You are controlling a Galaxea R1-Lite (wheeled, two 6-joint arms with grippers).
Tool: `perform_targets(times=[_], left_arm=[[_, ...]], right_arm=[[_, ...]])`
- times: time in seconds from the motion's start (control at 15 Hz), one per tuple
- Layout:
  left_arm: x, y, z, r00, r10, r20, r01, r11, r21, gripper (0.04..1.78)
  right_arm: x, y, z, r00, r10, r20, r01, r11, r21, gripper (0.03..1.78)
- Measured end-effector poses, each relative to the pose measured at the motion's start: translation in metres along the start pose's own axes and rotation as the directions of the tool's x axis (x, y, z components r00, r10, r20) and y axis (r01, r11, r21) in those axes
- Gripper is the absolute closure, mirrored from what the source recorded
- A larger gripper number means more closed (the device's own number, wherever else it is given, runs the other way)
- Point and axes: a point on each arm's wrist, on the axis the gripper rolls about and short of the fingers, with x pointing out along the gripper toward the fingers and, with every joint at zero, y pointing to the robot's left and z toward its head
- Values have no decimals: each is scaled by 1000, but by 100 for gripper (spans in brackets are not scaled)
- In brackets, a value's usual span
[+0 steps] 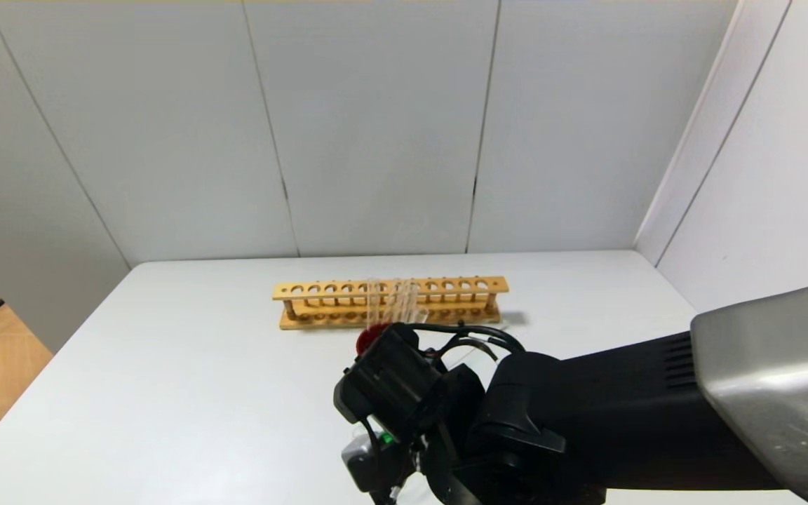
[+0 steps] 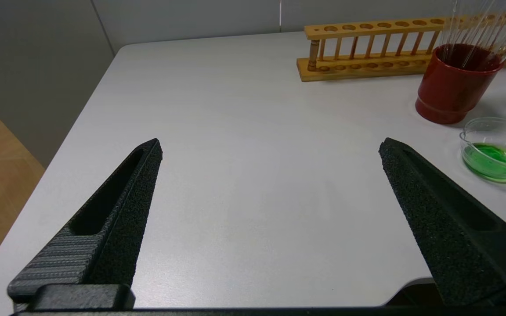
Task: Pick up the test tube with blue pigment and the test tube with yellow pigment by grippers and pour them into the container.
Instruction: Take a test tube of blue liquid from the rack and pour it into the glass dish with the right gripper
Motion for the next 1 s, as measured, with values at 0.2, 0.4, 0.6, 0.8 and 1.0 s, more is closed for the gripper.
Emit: perform_targets(times=[0.2, 0.4, 0.6, 0.8, 1.0], left_arm=[[0, 0, 0, 1000, 0, 0, 0, 1000, 0, 7], [0, 0, 0, 1000, 0, 0, 0, 1000, 0, 7], [0, 0, 0, 1000, 0, 0, 0, 1000, 0, 7], [0, 0, 0, 1000, 0, 0, 0, 1000, 0, 7], [0, 0, 0, 1000, 0, 1, 0, 1000, 0, 7]], right_arm=[[-2, 1, 5, 1000, 8, -10, -9, 1000, -25, 149], [-5, -1, 10, 1000, -6, -16, 6, 999, -37, 149], [-8, -6, 11, 999, -18, -35, 16, 998, -59, 149], [-13, -8, 14, 998, -11, -55, 6, 996, -91, 149], [-15, -5, 19, 998, -9, -67, 1, 993, -115, 149]])
